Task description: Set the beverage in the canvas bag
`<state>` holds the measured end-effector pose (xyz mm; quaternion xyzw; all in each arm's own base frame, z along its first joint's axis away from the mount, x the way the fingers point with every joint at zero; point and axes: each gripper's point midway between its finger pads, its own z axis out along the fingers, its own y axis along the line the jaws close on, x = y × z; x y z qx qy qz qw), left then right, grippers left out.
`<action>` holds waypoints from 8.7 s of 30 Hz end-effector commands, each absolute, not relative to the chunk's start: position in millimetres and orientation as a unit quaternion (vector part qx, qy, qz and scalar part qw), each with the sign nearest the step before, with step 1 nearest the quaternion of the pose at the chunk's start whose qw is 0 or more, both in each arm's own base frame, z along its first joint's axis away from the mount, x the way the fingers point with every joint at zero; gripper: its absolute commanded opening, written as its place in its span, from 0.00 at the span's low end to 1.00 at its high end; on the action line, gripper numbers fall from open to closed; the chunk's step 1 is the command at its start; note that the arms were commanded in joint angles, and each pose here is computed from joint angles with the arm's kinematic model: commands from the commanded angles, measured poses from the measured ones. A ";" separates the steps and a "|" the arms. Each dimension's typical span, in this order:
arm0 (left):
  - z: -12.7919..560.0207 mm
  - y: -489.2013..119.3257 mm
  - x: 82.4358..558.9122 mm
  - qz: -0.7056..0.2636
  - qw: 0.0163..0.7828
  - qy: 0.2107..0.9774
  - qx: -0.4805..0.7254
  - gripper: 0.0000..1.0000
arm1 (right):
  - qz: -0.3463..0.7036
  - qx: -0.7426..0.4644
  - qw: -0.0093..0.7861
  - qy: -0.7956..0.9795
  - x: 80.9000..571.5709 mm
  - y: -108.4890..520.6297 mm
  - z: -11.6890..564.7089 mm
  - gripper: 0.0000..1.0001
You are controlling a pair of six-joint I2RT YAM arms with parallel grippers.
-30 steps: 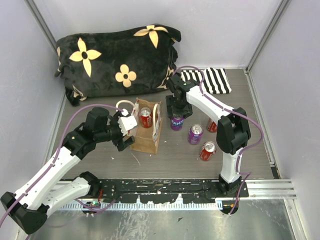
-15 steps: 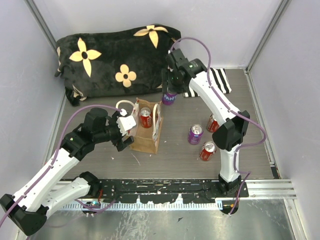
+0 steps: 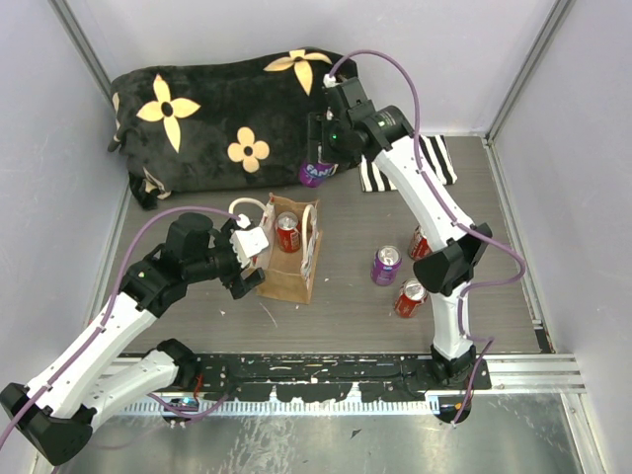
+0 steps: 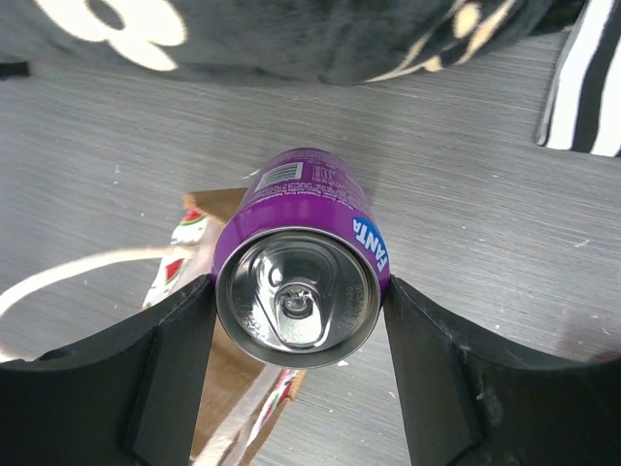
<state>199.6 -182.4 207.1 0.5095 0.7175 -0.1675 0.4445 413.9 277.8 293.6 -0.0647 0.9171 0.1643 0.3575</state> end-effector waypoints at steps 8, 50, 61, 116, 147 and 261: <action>206.7 -187.2 200.1 -0.180 0.448 0.721 0.498 0.94 | 0.272 -0.129 0.426 0.853 366.3 369.7 366.6 0.01; 192.0 -177.7 203.3 -0.166 0.440 0.742 0.479 0.95 | 0.114 -0.158 0.291 0.937 296.7 341.6 232.3 0.01; 194.1 -177.5 201.4 -0.169 0.442 0.741 0.476 0.95 | 0.081 -0.163 0.312 0.933 325.8 349.4 193.8 0.01; 186.4 -178.7 198.8 -0.182 0.429 0.748 0.474 0.95 | 0.066 -0.150 0.357 0.920 350.3 331.7 185.5 1.00; 187.7 -181.0 197.8 -0.190 0.424 0.749 0.472 0.95 | -0.047 0.090 0.310 0.945 360.7 72.0 243.7 0.87; 176.9 -156.7 184.9 -0.202 0.418 0.784 0.411 0.94 | 0.152 -0.211 0.325 0.909 311.1 402.5 206.6 0.01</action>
